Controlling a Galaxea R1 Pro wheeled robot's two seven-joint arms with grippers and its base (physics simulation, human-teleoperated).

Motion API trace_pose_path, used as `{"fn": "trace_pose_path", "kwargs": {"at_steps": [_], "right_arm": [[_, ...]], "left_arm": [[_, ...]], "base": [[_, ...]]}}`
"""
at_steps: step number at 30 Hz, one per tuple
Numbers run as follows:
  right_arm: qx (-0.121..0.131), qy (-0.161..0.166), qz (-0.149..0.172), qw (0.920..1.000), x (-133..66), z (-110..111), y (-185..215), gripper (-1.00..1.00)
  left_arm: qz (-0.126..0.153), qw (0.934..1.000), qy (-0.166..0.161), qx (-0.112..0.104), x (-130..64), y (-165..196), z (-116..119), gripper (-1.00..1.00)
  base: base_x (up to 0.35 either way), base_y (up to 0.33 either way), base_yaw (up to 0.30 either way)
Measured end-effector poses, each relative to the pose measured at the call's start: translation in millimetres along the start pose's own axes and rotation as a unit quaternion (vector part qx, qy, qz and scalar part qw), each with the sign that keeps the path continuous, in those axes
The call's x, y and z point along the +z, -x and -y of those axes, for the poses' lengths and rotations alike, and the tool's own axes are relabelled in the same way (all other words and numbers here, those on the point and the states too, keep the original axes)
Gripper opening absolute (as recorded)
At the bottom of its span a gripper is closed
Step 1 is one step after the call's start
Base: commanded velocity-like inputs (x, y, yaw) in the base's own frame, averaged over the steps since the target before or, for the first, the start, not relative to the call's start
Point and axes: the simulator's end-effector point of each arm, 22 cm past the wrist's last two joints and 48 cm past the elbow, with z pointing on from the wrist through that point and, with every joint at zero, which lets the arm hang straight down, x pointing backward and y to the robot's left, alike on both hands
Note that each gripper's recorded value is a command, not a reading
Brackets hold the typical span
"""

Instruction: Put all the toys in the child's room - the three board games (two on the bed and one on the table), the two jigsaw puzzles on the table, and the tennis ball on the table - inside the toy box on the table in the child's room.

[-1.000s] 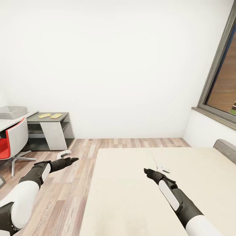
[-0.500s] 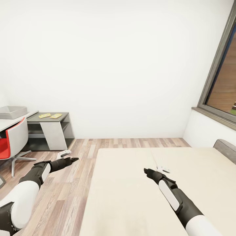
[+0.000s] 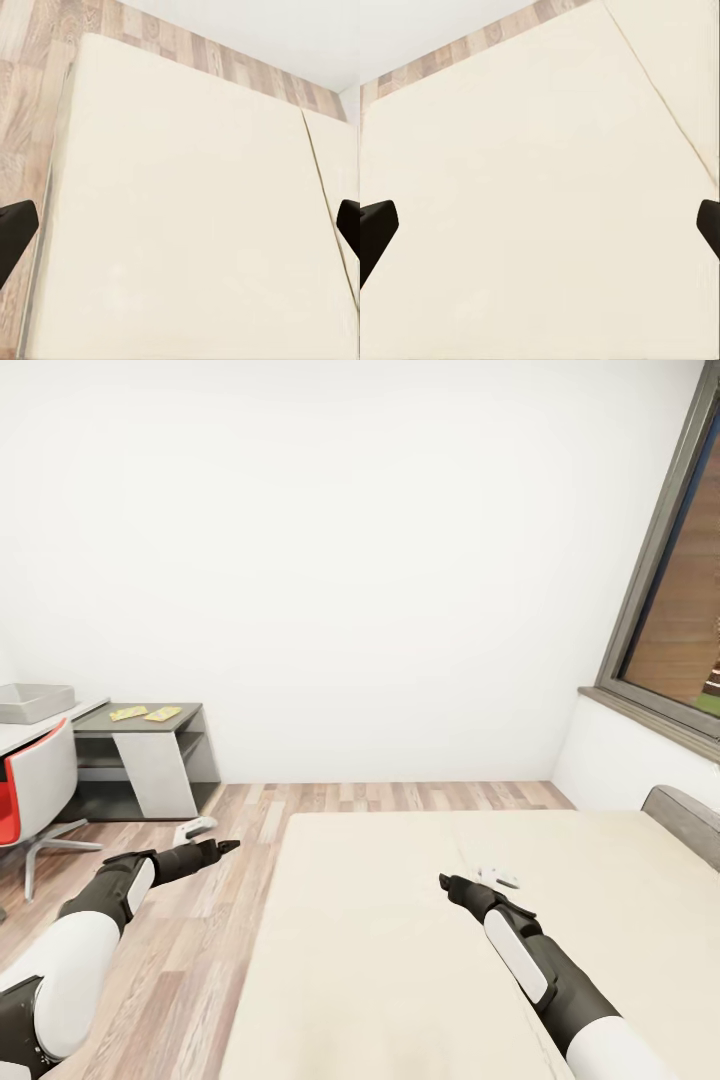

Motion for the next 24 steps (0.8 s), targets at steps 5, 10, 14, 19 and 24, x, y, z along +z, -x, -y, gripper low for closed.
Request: {"fn": "trace_pose_path", "kwargs": {"at_steps": [5, 10, 14, 19, 24], "right_arm": [[0.000, 0.000, 0.000, 1.0000, 0.1, 0.3, -0.3, 1.00], [0.000, 0.000, 0.000, 1.0000, 0.2, 0.4, -0.5, 1.00], [0.000, 0.000, 0.000, 1.0000, 0.2, 0.4, -0.4, 1.00], [0.000, -0.001, -0.001, 1.0000, 0.3, 0.9, -0.5, 1.00], [0.001, -0.001, -0.001, 1.0000, 0.4, 1.1, -0.5, 1.00]], "left_arm": [[0.000, 1.0000, -0.001, 0.000, 0.2, -0.1, 0.5, 1.00], [0.000, 1.0000, -0.001, 0.000, 0.1, 0.0, 0.3, 1.00], [0.000, 1.0000, -0.001, 0.000, 0.3, -0.2, 0.7, 1.00], [0.000, 1.0000, -0.001, 0.000, 0.1, 0.2, 0.4, 1.00], [0.001, 1.0000, -0.001, -0.001, -0.1, 0.3, -0.1, 1.00]], "base": [[0.046, -0.198, 0.000], [0.012, -0.061, 0.000], [0.003, -0.108, 0.000], [0.001, -0.140, 0.000], [0.000, -0.167, 0.000]]}}
